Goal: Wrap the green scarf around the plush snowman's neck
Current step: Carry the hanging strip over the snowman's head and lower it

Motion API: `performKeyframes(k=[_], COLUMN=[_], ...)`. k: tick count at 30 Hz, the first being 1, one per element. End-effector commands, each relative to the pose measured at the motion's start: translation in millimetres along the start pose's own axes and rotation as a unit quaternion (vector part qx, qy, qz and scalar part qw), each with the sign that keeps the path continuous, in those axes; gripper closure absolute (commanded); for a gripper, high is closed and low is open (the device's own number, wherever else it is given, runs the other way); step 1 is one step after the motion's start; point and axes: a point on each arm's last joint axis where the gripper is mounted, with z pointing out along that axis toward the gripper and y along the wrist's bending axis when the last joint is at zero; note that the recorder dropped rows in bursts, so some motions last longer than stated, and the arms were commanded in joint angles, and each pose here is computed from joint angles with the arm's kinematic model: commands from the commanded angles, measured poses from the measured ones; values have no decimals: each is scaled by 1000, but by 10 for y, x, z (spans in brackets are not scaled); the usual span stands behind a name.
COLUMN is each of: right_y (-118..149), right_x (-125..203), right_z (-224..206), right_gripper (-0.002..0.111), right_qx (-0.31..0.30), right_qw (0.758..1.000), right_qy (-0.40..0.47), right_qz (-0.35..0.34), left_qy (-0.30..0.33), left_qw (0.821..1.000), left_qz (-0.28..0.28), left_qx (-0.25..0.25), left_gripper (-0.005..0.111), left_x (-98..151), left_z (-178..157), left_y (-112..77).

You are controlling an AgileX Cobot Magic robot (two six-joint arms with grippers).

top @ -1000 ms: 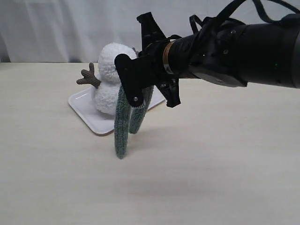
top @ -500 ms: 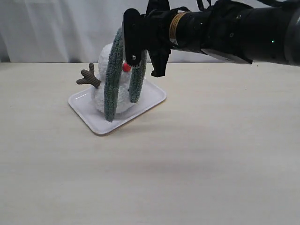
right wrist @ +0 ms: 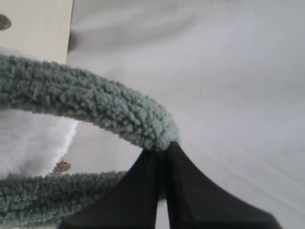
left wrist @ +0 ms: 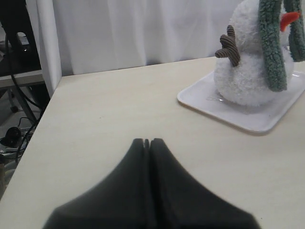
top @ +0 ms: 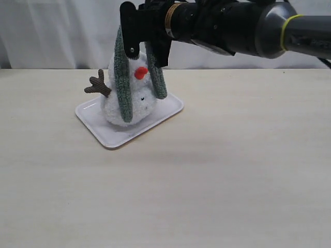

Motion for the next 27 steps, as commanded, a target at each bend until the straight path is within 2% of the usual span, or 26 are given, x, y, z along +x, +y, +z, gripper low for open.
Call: performKeyframes(k=[1, 10, 15, 27], right_y=[62, 224, 267, 285], right_x=[32, -61, 20, 47], right_z=[150, 300, 394, 463], right_gripper=[104, 104, 104, 102], right_qx=[-3, 10, 9, 31], right_qw=[1000, 998, 999, 991], right_qy=[5, -56, -50, -64], right_qz=[-23, -26, -16, 113], left_qy=[-7, -7, -7, -7], left_qw=[1000, 1000, 1000, 1000], left_qz=[-1, -1, -1, -1], left_qx=[3, 3, 3, 3], left_gripper=[107, 107, 107, 107], left_x=[-7, -7, -7, -7], left_z=[0, 0, 0, 0], left_y=[-4, -4, -4, -4])
